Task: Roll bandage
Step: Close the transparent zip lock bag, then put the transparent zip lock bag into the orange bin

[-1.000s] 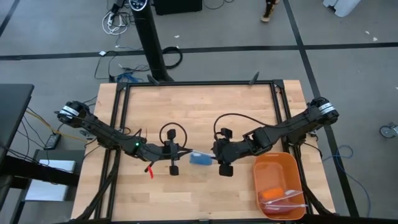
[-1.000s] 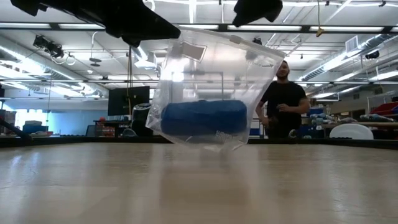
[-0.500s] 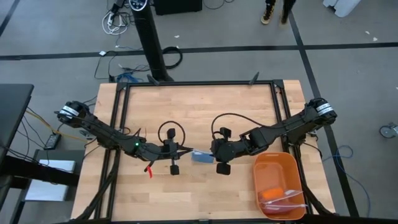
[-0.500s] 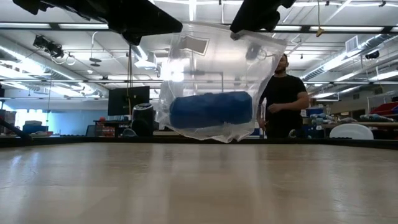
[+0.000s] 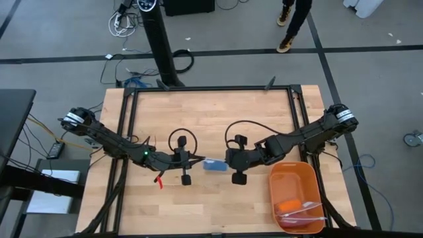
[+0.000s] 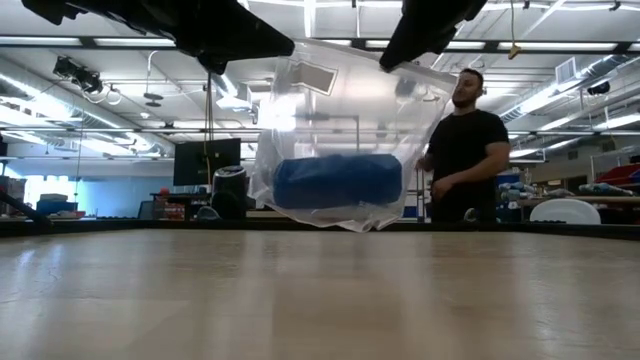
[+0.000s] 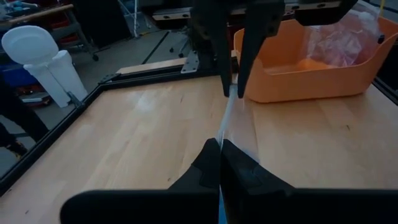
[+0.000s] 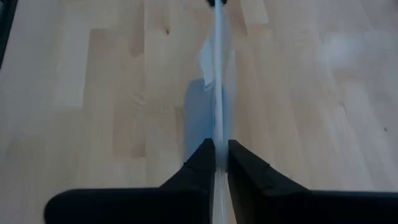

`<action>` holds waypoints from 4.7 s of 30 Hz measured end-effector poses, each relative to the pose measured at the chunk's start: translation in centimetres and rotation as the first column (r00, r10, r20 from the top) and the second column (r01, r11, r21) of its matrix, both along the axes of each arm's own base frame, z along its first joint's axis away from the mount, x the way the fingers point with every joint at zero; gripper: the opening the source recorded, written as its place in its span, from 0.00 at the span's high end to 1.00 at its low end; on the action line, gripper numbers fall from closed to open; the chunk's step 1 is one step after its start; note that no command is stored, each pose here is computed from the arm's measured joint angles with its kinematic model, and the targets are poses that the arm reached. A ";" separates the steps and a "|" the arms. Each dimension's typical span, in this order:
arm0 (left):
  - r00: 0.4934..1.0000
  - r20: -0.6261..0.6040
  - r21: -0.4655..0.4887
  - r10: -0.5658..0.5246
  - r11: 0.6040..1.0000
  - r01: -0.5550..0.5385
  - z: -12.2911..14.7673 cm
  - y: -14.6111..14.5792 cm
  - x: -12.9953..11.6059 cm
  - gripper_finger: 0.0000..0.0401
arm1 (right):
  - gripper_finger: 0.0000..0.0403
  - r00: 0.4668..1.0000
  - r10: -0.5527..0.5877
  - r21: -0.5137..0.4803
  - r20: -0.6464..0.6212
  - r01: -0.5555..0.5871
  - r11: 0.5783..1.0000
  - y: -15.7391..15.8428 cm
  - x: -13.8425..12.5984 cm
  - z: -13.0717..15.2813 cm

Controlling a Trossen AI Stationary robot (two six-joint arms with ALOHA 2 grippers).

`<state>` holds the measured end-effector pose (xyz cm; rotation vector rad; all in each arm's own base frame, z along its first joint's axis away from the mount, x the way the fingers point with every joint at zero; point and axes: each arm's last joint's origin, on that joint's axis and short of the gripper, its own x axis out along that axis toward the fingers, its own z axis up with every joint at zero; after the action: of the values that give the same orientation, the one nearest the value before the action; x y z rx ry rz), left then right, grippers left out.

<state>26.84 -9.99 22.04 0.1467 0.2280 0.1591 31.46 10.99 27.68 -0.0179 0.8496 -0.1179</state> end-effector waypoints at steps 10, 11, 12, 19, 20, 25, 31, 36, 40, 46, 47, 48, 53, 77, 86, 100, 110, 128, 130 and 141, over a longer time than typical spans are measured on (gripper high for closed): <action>1.000 -0.002 0.002 0.004 1.000 -0.004 0.0 0.0 0.0 0.99 | 0.93 0.998 -0.011 0.029 -0.063 0.013 0.999 0.1 -0.6 -0.3; 1.000 -0.002 0.003 0.007 1.000 -0.007 0.0 0.0 0.0 0.99 | 0.93 0.997 -0.011 0.033 -0.077 0.014 0.999 0.1 -0.7 -0.4; 1.000 -0.002 0.003 0.007 1.000 -0.007 0.0 0.0 0.0 0.99 | 0.93 0.996 -0.012 0.034 -0.088 0.015 0.999 0.2 -0.8 -0.5; 1.000 -0.002 0.003 0.006 1.000 -0.006 0.0 0.0 0.0 0.99 | 0.95 0.991 -0.027 0.036 -0.134 0.032 0.999 0.3 -1.3 -0.7; 1.000 -0.002 0.003 0.006 1.000 -0.006 0.0 0.0 0.0 0.99 | 0.95 0.990 -0.029 0.038 -0.139 0.035 0.999 0.4 -1.4 -0.8; 1.000 -0.002 0.003 0.007 1.000 -0.007 0.0 0.0 0.0 0.99 | 0.94 0.985 -0.036 0.043 -0.171 0.044 0.998 0.5 -1.8 -0.9; 1.000 0.001 0.001 0.006 1.000 -0.006 0.0 0.0 0.0 0.99 | 0.93 0.984 -0.034 0.047 -0.173 0.043 0.998 1.0 -2.0 -0.8; 1.000 0.010 -0.004 0.015 1.000 -0.015 0.1 0.0 0.0 0.99 | 0.81 0.984 -0.025 0.049 -0.178 0.034 0.998 1.3 -2.1 0.4; 1.000 0.009 -0.004 0.015 1.000 -0.015 0.1 0.0 0.0 0.99 | 0.68 0.990 -0.050 0.009 -0.130 0.052 0.999 1.5 -2.1 2.6; 0.999 0.047 -0.027 0.012 1.000 -0.011 0.6 -0.1 0.1 0.99 | 0.56 1.000 -0.022 0.005 0.004 0.022 1.000 1.5 -0.9 4.5; 0.998 0.055 -0.028 0.012 1.000 -0.010 0.9 -0.1 0.2 0.99 | 0.56 1.000 -0.012 -0.003 0.010 0.012 1.000 1.3 -0.7 4.5; 0.998 0.062 -0.030 0.011 1.000 -0.009 1.1 -0.2 0.3 0.99 | 0.56 1.000 -0.009 -0.007 0.017 0.009 1.000 1.1 -0.5 4.5; 0.996 0.090 -0.038 0.013 0.999 -0.010 2.1 -0.3 0.7 0.99 | 0.57 0.999 0.017 0.004 0.032 -0.017 1.000 0.4 0.0 4.7; 0.992 0.128 0.064 0.010 0.998 -0.019 3.6 -0.8 0.9 0.79 | 0.99 0.996 0.032 -0.143 -0.079 -0.043 0.989 0.6 -2.8 9.2; 0.987 0.145 0.044 0.070 0.996 -0.077 5.3 -1.1 -1.1 0.62 | 1.00 0.978 0.064 -0.093 -0.198 -0.084 0.992 2.7 -7.4 12.8; 0.982 0.155 0.026 0.111 0.993 -0.116 6.0 -0.5 -2.7 0.60 | 1.00 0.959 0.024 0.167 -0.284 0.025 0.986 8.3 -13.4 13.3; 0.988 0.080 0.001 0.135 0.991 -0.136 5.0 -0.6 -2.9 0.60 | 1.00 0.806 -0.025 0.181 -0.591 0.163 0.970 10.1 -14.6 7.8; 0.987 0.075 -0.008 0.139 0.990 -0.139 4.9 -0.6 -2.9 0.60 | 1.00 0.777 0.062 0.187 -0.626 0.073 0.980 11.8 -15.8 5.1; 0.988 0.074 -0.008 0.139 0.990 -0.139 4.9 -0.6 -2.9 0.60 | 1.00 0.773 0.072 0.179 -0.630 0.055 0.982 12.0 -16.0 4.8; 0.989 0.056 0.003 0.138 0.990 -0.139 4.7 -0.5 -2.9 0.60 | 1.00 0.848 0.102 0.199 -0.520 0.005 0.980 13.5 -16.0 2.7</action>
<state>23.92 -10.53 26.79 0.1327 0.1819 0.3019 15.42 24.46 30.42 0.1171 1.4131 0.0232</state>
